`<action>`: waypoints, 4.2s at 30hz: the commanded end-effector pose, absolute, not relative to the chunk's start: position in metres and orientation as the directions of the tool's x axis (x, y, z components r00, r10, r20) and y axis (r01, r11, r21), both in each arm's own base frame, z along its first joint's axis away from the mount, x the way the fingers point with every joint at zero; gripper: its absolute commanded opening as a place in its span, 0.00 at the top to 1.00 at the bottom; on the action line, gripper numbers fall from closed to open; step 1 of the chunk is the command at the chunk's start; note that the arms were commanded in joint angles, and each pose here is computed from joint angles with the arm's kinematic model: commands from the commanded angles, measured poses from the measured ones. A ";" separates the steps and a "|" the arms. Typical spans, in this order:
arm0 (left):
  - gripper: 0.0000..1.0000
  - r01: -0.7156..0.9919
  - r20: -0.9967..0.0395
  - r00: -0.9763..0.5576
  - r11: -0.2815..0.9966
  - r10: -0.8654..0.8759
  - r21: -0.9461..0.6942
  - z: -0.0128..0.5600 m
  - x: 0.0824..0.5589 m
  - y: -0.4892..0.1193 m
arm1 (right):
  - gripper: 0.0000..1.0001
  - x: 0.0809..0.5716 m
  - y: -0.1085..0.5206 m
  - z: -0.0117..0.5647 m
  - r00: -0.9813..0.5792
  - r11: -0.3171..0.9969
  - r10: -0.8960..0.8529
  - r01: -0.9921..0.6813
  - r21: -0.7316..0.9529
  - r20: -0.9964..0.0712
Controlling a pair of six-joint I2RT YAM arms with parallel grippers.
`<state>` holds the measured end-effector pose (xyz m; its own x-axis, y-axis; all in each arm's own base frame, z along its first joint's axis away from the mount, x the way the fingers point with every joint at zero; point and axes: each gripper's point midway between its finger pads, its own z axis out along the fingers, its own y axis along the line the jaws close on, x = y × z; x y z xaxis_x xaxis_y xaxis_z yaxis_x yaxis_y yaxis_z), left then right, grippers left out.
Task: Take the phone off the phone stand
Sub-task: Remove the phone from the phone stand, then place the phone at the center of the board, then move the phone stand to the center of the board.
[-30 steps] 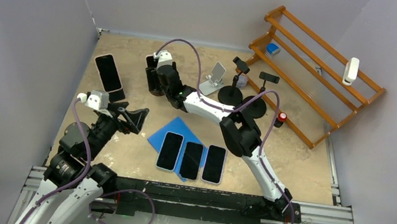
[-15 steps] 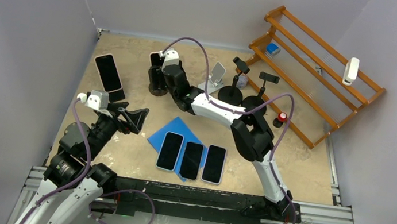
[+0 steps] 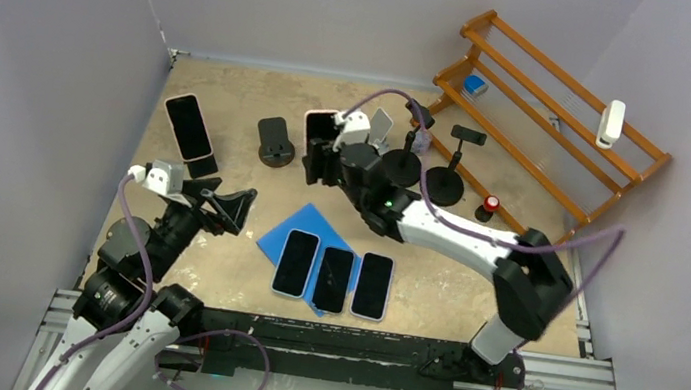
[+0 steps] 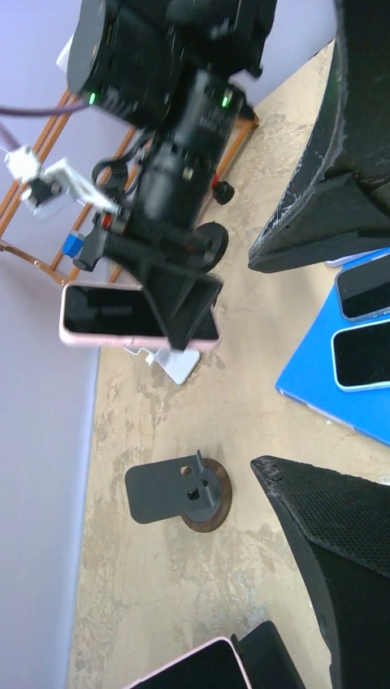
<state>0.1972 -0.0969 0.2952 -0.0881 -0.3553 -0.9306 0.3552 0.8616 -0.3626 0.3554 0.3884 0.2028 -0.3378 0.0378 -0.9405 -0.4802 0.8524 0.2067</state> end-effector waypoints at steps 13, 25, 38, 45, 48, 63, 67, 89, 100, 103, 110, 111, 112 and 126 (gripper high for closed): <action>0.19 0.363 -0.915 -0.044 0.846 -0.402 -0.389 0.315 0.192 -0.093 | 0.49 0.232 0.252 0.172 -0.635 0.892 0.153 -0.242 0.383 -0.757; 0.19 0.377 -0.911 -0.048 0.837 -0.410 -0.396 0.316 0.189 -0.095 | 0.51 0.177 0.197 0.107 -0.834 0.935 0.217 0.028 0.355 -0.507; 0.18 0.401 -0.907 -0.034 0.826 -0.420 -0.397 0.319 0.184 -0.096 | 0.55 0.150 0.169 0.059 -0.906 0.950 0.252 0.165 0.265 -0.339; 0.18 0.407 -0.905 -0.030 0.822 -0.424 -0.398 0.320 0.182 -0.096 | 0.51 0.145 0.161 0.045 -0.937 0.977 0.191 0.152 0.150 -0.293; 0.18 0.409 -0.904 -0.025 0.821 -0.427 -0.399 0.321 0.181 -0.096 | 0.50 0.147 0.159 0.042 -0.940 0.980 0.184 0.152 0.128 -0.286; 0.18 0.420 -0.905 -0.031 0.816 -0.424 -0.397 0.321 0.180 -0.099 | 0.38 0.148 0.156 0.035 -0.957 0.988 0.144 0.125 0.089 -0.253; 0.18 0.420 -0.906 -0.034 0.816 -0.422 -0.396 0.320 0.181 -0.099 | 0.35 0.147 0.154 0.032 -0.963 0.991 0.127 0.114 0.066 -0.237; 0.18 0.419 -0.906 -0.034 0.817 -0.422 -0.397 0.320 0.180 -0.099 | 0.19 0.136 0.153 0.025 -0.985 0.997 0.073 0.070 0.023 -0.158; 0.18 0.420 -0.905 -0.036 0.816 -0.423 -0.398 0.320 0.180 -0.099 | 0.09 0.136 0.147 0.039 -0.975 0.993 0.115 0.112 0.026 -0.191; 0.19 0.416 -0.906 -0.042 0.817 -0.422 -0.399 0.319 0.181 -0.099 | 0.09 0.138 0.148 0.046 -0.972 0.992 0.125 0.120 0.035 -0.200; 0.19 0.411 -0.908 -0.050 0.820 -0.416 -0.398 0.317 0.183 -0.100 | 0.11 0.181 0.168 0.115 -0.896 0.977 0.184 0.122 0.175 -0.404; 0.19 0.411 -0.908 -0.050 0.820 -0.415 -0.398 0.318 0.183 -0.100 | 0.12 0.187 0.177 0.128 -0.880 0.968 0.193 0.099 0.231 -0.433; 0.19 0.411 -0.909 -0.051 0.820 -0.415 -0.398 0.317 0.183 -0.100 | 0.12 0.194 0.187 0.143 -0.862 0.954 0.201 0.064 0.293 -0.465; 0.20 0.390 -0.921 -0.111 0.836 -0.373 -0.386 0.303 0.195 -0.107 | 0.30 0.277 0.263 0.226 -0.517 0.771 0.363 -0.300 0.562 -0.775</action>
<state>0.1915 -0.1042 0.2955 -0.1094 -0.3714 -0.9220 0.3858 0.8390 -0.3837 0.2438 0.2436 0.2033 -0.6677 0.3086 -0.6774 -0.1885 0.8103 0.5549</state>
